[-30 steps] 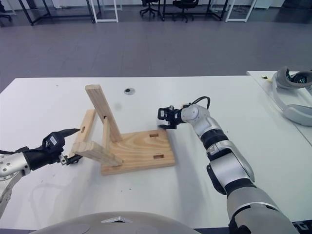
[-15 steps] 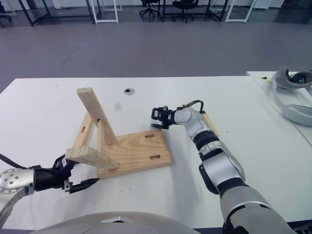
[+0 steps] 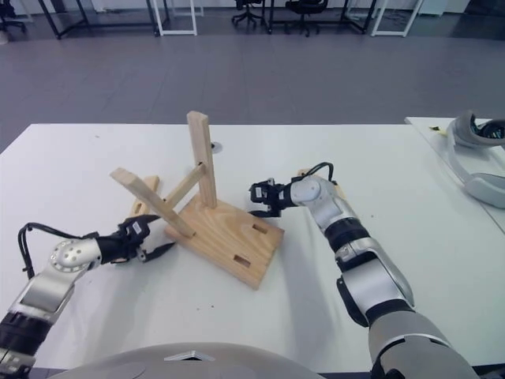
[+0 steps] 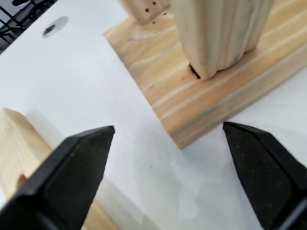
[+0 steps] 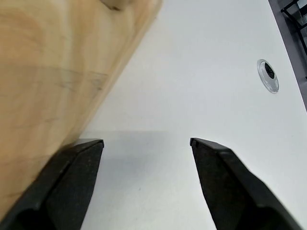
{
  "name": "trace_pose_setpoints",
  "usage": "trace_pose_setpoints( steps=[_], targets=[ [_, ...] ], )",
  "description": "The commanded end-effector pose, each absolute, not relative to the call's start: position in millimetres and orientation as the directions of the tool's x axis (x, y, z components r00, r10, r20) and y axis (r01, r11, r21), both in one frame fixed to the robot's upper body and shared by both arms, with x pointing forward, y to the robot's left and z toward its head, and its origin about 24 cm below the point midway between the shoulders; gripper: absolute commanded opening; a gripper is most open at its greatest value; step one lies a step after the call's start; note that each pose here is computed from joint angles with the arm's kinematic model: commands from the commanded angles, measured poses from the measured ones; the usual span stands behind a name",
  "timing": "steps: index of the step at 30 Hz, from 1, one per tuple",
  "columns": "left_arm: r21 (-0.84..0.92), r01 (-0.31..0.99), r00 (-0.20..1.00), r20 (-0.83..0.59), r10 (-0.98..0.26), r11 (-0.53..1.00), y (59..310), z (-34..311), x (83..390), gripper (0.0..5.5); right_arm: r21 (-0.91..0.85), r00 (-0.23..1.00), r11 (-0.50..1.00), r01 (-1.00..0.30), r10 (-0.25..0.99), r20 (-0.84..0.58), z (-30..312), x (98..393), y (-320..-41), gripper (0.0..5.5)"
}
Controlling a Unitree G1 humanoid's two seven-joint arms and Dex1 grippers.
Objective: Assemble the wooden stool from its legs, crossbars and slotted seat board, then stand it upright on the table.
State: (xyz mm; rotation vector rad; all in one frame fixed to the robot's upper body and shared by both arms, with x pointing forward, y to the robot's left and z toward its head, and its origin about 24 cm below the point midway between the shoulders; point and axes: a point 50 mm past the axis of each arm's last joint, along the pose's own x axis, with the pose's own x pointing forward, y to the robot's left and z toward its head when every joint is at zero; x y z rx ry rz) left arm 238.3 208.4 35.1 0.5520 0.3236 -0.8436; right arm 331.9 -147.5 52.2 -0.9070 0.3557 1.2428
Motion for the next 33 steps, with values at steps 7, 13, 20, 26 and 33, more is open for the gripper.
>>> trace_pose_setpoints(
  steps=[7, 13, 20, 26, 33],
  targets=[
    [0.373, 0.678, 0.735, -0.312, -0.602, 0.634, 202, 27, 287, 4.17, -0.287, 0.273, 0.089, -0.954, 0.654, -0.705, 52, 299, -164, 3.40],
    [0.330, 0.676, 0.737, -0.339, -0.585, 0.659, 235, 34, 246, 4.17, -0.268, 0.330, 0.197, -0.943, 0.655, -0.680, 57, 288, -179, 3.40],
    [0.204, 0.797, 0.598, -0.400, -0.694, 0.569, 212, 37, 215, 4.17, -0.191, 0.205, 0.091, -0.977, 0.624, -0.754, 64, 263, -188, 3.40],
    [0.087, 0.818, 0.556, -0.375, -0.742, 0.569, 193, 25, 222, 4.17, -0.137, 0.144, 0.069, -0.988, 0.721, -0.677, 57, 254, -150, 3.40],
    [0.035, 0.806, 0.558, -0.381, -0.737, 0.591, 196, 9, 231, 4.17, -0.224, 0.249, 0.128, -0.966, 0.696, -0.673, 53, 259, -145, 3.40]
  ],
)
